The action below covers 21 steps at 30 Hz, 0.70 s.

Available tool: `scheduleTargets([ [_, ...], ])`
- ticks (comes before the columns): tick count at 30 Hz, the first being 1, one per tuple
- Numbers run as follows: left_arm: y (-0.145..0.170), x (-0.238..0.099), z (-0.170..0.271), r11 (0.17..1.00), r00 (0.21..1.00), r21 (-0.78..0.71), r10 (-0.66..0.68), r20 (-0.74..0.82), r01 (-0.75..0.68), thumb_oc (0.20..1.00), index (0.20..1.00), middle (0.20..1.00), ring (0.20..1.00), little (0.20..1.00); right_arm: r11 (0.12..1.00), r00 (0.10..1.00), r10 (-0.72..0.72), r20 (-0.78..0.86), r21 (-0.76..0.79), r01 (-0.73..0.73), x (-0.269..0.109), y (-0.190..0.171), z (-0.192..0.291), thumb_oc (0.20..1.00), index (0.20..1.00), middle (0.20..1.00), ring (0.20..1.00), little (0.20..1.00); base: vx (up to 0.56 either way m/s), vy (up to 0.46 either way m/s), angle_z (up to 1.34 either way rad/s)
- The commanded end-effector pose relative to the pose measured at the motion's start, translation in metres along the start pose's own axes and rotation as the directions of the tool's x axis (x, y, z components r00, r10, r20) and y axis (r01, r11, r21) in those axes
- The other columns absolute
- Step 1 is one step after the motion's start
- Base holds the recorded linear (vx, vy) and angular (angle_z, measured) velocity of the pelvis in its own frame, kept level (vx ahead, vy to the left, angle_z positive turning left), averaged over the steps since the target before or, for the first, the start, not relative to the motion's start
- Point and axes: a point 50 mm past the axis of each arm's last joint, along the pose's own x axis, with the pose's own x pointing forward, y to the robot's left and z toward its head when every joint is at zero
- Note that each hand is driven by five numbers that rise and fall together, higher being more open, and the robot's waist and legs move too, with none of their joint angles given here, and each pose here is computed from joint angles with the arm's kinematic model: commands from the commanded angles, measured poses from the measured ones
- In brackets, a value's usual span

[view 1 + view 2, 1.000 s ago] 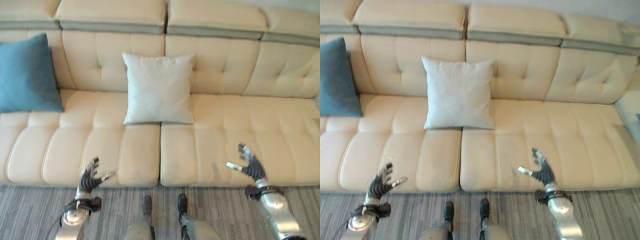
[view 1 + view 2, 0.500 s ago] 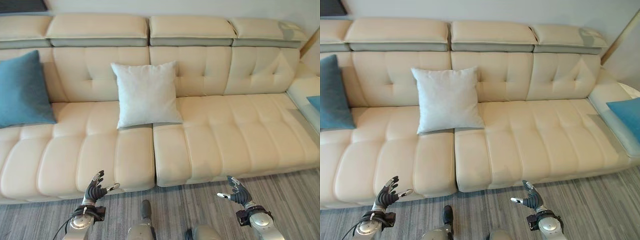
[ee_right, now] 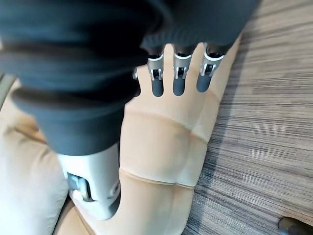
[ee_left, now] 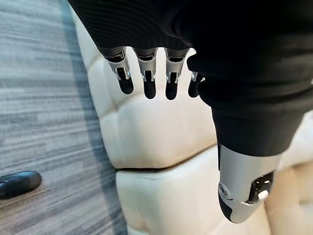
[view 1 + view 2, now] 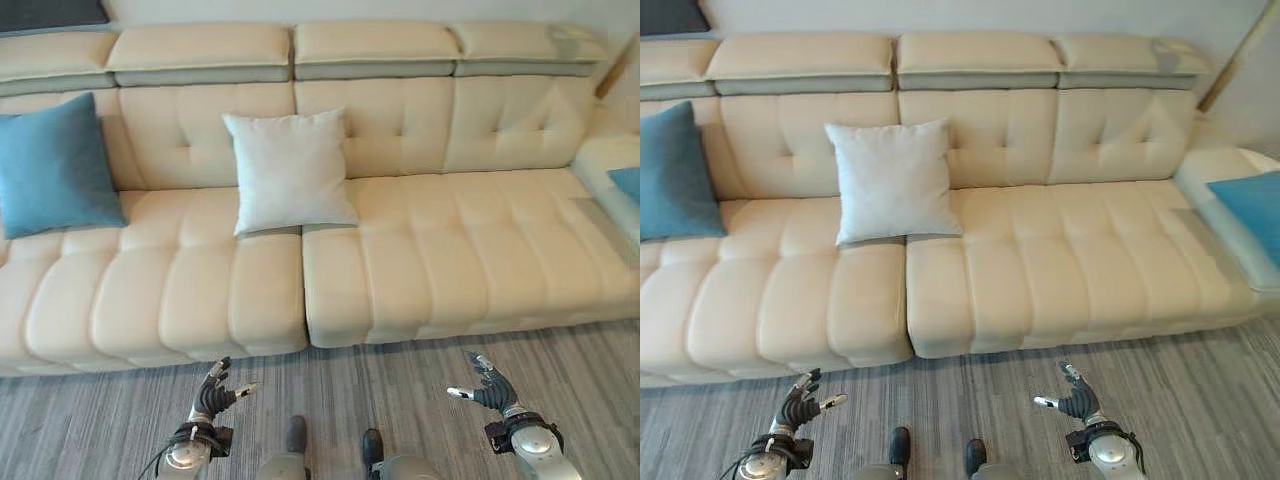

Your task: Pick up all the scattered cushions and arrange them neatly on the sofa.

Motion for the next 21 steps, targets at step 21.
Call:
scheduleTargets([
  [21, -0.018, 0.005, 0.029, 0.988, 0.984, 0.074, -0.14, 0.109, 0.133, 1.0, 1.0, 1.0, 1.0, 1.0, 0.983, 0.995, -0.018, 0.093, 0.182, 0.001, 0.009, 0.014, 0.028, 1.0, 1.0, 1.0, 1.0, 1.0, 0.05, -0.07, -1.08],
])
